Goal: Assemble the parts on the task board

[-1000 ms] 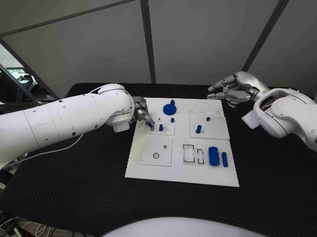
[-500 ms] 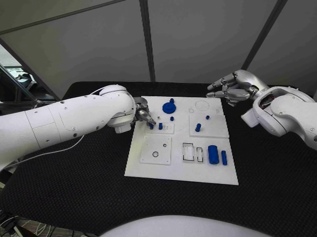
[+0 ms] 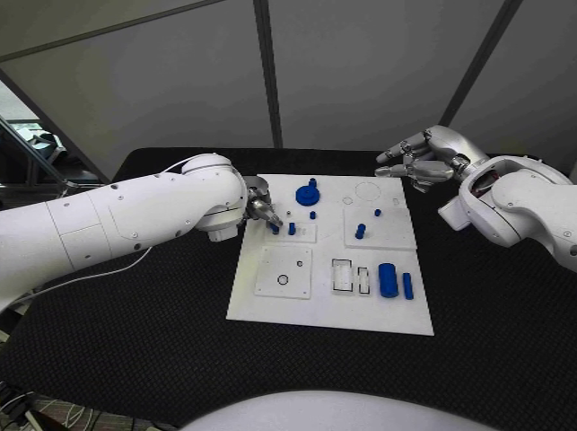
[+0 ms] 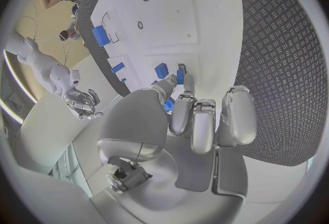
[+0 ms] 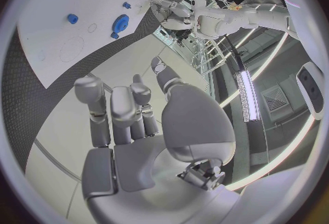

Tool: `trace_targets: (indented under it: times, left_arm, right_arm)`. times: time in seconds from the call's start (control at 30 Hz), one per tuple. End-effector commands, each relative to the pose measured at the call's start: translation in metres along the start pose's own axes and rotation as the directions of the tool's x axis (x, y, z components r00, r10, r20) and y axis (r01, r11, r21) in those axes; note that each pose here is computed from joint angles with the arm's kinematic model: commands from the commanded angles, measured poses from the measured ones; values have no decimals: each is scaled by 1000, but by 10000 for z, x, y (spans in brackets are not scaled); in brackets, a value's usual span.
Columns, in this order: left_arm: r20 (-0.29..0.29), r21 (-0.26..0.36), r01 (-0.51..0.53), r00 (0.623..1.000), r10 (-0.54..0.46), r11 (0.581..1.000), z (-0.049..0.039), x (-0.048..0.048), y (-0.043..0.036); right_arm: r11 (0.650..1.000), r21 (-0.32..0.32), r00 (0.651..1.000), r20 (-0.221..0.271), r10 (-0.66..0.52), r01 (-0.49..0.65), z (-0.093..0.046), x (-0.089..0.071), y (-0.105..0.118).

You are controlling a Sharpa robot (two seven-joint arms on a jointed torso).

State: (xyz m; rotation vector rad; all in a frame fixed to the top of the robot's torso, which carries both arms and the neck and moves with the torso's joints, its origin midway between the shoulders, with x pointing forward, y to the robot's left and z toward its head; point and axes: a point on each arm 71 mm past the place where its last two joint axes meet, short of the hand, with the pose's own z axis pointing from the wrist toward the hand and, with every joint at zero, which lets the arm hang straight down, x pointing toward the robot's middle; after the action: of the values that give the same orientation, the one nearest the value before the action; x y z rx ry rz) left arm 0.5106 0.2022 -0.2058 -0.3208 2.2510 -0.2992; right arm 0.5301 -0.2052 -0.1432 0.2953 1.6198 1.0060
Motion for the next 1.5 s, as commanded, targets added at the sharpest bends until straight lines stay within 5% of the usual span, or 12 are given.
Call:
trace_targets:
  times: [0.03, 1.5]
  left_arm:
    - [-5, -17, -27, 1000, 27, 999, 8, 16, 21]
    - [-49, -17, -56, 997, 55, 998, 34, 100, -13]
  right_arm:
    - [1000, -8, 1000, -3, -1, 1, 3, -6, 14]
    - [1000, -4, 1000, -13, -4, 4, 3, -8, -4]
